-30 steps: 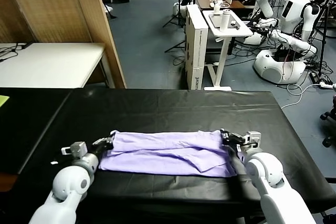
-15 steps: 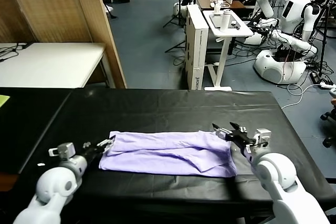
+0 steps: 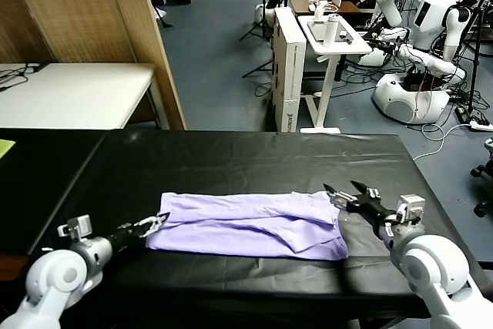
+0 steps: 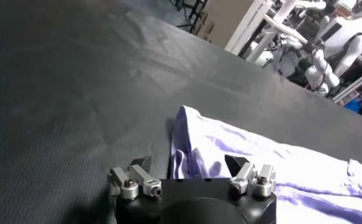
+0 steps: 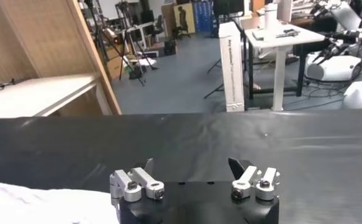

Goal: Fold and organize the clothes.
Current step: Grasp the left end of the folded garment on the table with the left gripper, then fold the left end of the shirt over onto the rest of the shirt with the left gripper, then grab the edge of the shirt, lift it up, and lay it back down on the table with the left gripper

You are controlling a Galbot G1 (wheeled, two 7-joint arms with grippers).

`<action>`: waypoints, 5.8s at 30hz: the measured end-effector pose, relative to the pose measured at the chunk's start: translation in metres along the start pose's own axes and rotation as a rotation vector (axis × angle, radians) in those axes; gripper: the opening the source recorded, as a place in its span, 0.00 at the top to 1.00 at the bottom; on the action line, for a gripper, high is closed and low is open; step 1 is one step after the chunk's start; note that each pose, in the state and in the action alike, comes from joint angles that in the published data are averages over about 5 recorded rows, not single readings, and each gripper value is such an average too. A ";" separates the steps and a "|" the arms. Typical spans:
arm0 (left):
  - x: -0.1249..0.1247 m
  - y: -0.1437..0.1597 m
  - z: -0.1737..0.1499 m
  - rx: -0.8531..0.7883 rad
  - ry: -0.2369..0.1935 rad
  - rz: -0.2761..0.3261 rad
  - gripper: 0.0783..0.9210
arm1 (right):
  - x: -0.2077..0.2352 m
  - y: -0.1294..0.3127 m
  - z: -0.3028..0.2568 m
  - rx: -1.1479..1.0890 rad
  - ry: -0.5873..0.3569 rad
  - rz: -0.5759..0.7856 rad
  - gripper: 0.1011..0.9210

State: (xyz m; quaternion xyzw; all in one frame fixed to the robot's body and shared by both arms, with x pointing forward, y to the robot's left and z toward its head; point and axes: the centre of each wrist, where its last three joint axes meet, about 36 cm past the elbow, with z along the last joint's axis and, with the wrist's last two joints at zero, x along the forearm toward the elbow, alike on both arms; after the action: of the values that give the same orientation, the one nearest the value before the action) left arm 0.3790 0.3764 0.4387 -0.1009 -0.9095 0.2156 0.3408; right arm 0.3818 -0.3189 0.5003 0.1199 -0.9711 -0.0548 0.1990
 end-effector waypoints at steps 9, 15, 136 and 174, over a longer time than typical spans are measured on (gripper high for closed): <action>-0.009 -0.006 0.008 0.019 0.006 0.022 0.02 | -0.001 0.001 0.001 -0.007 0.007 -0.002 0.02; -0.012 -0.008 0.012 0.022 0.010 0.024 0.04 | -0.001 0.001 0.001 -0.007 0.005 0.000 0.02; -0.005 -0.144 0.052 -0.105 -0.273 -0.003 0.02 | -0.056 0.107 0.057 0.090 0.082 -0.285 0.02; -0.039 -0.065 0.082 -0.006 -0.394 0.042 0.02 | -0.006 0.078 0.032 0.056 -0.079 -0.169 0.02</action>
State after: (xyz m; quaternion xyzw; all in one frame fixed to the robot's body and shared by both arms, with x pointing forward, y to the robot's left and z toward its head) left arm 0.3513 0.2787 0.3908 -0.0764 -0.9569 0.2356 0.1514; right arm 0.3580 -0.2405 0.4812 0.2049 -0.9658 -0.0488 0.1515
